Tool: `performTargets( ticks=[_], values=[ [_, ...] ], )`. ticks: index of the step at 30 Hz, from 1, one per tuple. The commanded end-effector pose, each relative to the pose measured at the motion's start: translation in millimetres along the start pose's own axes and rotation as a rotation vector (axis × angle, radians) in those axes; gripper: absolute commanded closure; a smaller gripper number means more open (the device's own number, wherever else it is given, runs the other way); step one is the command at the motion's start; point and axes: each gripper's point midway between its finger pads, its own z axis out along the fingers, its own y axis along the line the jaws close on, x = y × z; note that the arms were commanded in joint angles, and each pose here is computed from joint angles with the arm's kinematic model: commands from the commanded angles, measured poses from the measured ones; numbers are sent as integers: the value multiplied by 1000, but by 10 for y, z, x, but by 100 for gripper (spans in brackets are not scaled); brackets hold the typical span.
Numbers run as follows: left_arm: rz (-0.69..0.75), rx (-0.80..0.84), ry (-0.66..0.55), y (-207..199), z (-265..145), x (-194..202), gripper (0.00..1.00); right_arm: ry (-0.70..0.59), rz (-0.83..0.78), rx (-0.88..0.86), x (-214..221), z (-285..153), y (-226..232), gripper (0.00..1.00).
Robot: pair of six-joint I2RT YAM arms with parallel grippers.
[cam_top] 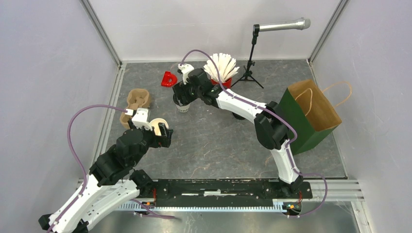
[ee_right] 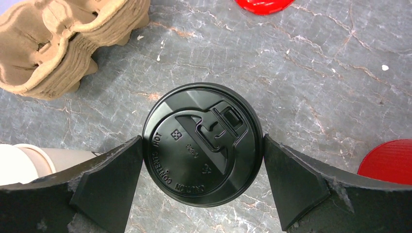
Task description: Pack the takeout coffee
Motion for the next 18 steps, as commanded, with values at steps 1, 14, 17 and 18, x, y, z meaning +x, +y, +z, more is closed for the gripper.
performTargets(
  ticks=[1,14,17,18],
  values=[
    [27,6,-3,-5,9,-15,0,-106,-31,3,-421,-62,59,2],
    [-60,-93,-1,47,108,-92,0,39,-110,21,-24,-381,-40,2],
    [-76,-107,12,-35,190,-266,1,41,-146,-9,34,-452,-36,2],
    [-95,-91,12,-91,211,-362,3,44,-159,-17,61,-465,-45,2]
  ],
)
